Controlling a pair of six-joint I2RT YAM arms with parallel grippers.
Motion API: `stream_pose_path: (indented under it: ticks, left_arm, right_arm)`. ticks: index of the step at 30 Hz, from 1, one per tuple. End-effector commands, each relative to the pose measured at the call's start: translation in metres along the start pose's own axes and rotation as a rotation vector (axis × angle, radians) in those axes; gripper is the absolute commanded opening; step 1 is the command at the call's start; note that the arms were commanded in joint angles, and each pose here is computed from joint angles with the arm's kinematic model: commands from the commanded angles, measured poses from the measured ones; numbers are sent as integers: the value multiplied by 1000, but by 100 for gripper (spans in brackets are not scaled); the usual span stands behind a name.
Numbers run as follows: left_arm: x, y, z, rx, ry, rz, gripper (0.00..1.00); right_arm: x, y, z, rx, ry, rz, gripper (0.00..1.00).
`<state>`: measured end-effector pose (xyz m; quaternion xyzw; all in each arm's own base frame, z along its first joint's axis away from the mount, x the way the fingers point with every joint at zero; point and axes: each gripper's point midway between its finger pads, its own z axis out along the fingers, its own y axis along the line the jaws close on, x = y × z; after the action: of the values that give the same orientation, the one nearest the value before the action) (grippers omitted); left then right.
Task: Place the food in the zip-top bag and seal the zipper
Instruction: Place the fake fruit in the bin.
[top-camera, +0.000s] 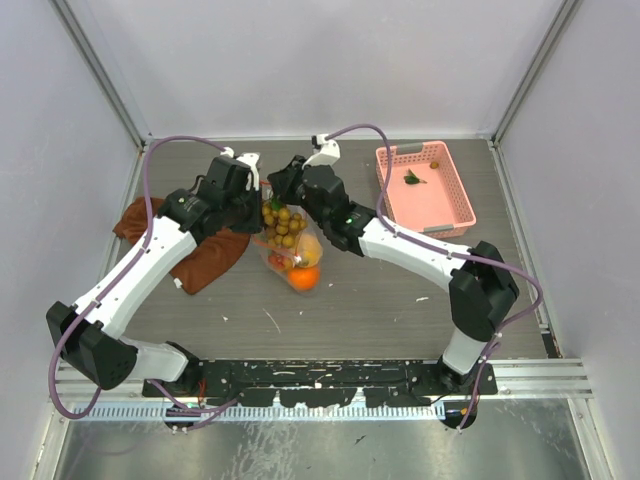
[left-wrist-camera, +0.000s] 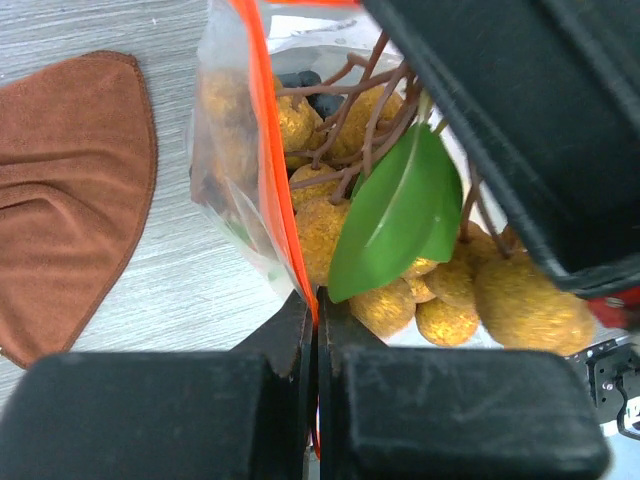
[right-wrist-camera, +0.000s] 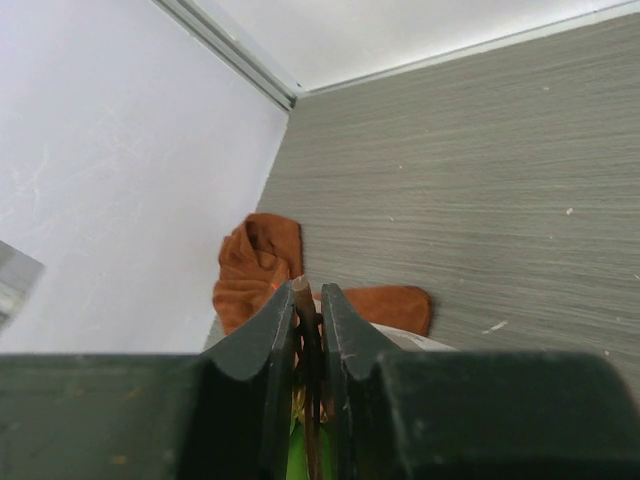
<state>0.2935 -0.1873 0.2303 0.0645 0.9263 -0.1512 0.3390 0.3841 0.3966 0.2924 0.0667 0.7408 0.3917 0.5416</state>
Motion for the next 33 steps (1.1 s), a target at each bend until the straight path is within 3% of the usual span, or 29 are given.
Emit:
stream_pose_path:
  ticks: [1, 6, 11, 20, 33]
  left_arm:
    - [-20, -10, -8, 48, -77, -20, 0]
    - [-22, -7, -8, 37, -80, -27, 0]
    - [-22, -5, -7, 31, -80, -30, 0]
    - [-22, -5, -8, 28, -82, -31, 0]
    - [-21, -4, -6, 24, -78, -30, 0]
  right_arm:
    - [-31, 29, -11, -104, -92, -12, 25]
    - [-40, 44, -25, -158, -70, -70, 38]
    - [-48, 55, -44, -197, -21, -156, 45]
    - [-53, 15, -72, -29, 117, -342, 46]
    - [-6, -36, -74, 100, 298, -393, 43]
